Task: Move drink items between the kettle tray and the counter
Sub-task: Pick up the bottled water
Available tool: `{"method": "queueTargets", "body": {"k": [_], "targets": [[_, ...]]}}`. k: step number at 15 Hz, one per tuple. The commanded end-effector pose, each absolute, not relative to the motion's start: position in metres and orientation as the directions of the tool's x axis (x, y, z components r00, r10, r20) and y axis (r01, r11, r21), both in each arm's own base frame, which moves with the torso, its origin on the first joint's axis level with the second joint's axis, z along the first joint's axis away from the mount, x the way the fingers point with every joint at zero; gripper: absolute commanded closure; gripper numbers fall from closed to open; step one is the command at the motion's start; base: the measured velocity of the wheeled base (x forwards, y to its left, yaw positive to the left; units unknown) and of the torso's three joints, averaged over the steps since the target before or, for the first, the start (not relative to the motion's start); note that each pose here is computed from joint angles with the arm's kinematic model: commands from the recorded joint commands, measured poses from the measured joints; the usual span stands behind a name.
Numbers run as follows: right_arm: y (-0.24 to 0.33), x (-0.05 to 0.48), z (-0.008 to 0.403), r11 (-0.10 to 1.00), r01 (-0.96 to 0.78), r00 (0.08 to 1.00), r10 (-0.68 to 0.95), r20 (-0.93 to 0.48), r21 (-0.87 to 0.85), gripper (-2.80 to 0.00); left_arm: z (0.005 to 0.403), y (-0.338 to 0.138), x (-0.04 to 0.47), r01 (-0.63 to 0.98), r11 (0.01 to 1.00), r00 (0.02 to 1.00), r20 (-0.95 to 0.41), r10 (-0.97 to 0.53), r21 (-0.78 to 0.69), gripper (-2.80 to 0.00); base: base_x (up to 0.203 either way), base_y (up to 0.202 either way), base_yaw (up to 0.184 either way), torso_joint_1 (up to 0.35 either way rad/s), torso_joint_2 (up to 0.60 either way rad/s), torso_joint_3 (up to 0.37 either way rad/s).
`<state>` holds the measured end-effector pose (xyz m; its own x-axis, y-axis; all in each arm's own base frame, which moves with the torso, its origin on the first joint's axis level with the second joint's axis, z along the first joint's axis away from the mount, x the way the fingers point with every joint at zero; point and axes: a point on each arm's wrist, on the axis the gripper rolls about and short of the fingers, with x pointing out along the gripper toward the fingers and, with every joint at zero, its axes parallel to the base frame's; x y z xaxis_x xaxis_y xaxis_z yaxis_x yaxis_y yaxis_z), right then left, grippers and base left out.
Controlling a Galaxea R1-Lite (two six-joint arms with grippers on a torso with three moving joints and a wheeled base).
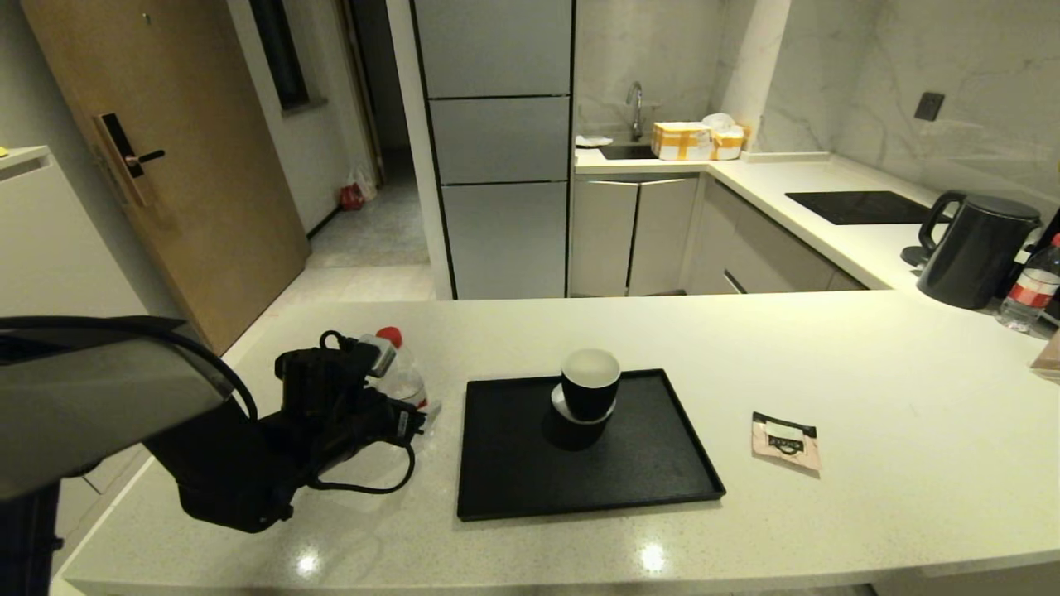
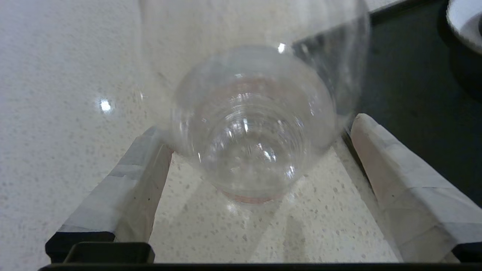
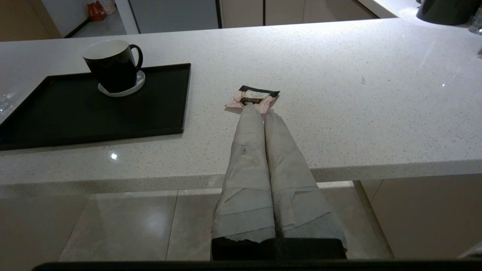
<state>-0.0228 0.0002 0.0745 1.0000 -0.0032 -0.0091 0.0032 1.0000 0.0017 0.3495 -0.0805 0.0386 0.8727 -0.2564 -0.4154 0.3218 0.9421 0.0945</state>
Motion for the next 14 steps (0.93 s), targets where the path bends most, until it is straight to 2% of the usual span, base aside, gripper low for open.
{"method": "queueTargets", "body": {"k": [1,2,3,10,14], "targets": [[0.0,-0.023,0.074,1.0,0.002,1.0,-0.002,-0.011,0.002,0.0,0.033,-0.085,0.359,0.325,0.941,0.879,-0.396,-0.264,0.096,-2.8,0.0,0.0,0.0,0.0,0.0,0.0],[0.0,-0.023,0.074,1.0,0.002,1.0,-0.002,-0.011,0.002,0.0,0.033,-0.085,0.359,0.325,0.941,0.883,-0.388,-0.266,0.096,-2.8,0.0,0.0,0.0,0.0,0.0,0.0],[0.0,-0.023,0.074,1.0,0.003,1.0,-0.003,-0.011,0.002,0.0,0.033,-0.087,0.359,0.327,0.94,0.889,-0.37,-0.27,0.099,0.0,0.0,0.0,0.0,0.0,0.0,0.0],[0.0,-0.023,0.074,1.0,0.003,1.0,-0.003,-0.011,0.002,0.0,0.038,-0.09,0.347,0.343,0.935,0.88,-0.379,-0.285,0.094,0.0,0.0,0.0,0.0,0.0,0.0,0.0],[0.0,-0.023,0.074,1.0,0.002,1.0,-0.002,-0.011,0.002,0.0,0.082,-0.095,0.317,0.358,0.934,0.87,-0.367,-0.328,0.013,0.0,0.0,0.0,0.0,0.0,0.0,0.0]]}}
